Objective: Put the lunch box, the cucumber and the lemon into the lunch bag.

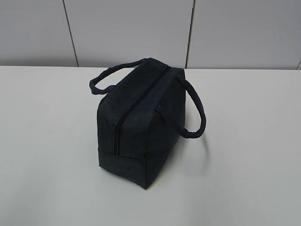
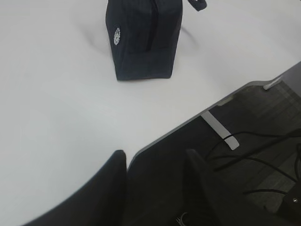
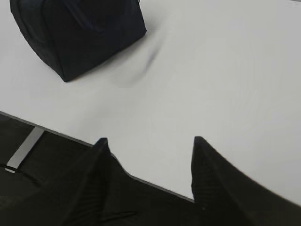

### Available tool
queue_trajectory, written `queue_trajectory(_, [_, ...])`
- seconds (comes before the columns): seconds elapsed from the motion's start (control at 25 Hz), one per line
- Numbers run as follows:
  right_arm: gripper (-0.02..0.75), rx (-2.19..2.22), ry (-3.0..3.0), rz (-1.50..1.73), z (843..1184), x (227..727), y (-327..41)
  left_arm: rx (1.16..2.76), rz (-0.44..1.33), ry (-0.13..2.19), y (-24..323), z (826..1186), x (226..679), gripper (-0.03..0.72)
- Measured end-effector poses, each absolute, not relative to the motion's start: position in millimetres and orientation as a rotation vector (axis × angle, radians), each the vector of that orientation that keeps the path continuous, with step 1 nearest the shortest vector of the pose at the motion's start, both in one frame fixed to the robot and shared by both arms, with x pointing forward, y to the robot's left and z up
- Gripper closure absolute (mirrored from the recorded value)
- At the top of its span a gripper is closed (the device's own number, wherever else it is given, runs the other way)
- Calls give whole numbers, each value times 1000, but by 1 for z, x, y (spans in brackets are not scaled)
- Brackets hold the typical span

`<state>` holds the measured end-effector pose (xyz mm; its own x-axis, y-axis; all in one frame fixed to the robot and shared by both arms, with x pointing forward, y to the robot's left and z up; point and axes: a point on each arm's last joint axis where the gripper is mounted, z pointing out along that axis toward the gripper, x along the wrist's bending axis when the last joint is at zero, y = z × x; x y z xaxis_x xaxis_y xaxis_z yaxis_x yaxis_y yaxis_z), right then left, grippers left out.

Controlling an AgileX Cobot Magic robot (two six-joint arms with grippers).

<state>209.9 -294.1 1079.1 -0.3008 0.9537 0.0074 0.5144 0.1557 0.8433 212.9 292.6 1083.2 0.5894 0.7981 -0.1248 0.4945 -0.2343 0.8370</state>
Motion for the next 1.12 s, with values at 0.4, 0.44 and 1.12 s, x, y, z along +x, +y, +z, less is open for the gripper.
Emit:
queue_trajectory(0.4, [324,1403,1908,916,1046,217,-300,1900,489,1035,293,1054,223,420])
queue_trajectory(0.44, [324,1398,1898,918,1046,218,-300,1892,496,1029,292,1054,224,420])
queue_trajectory(1.12, [324,1361,1845,950,1044,227,-299,1876,518,1018,291,1052,228,421])
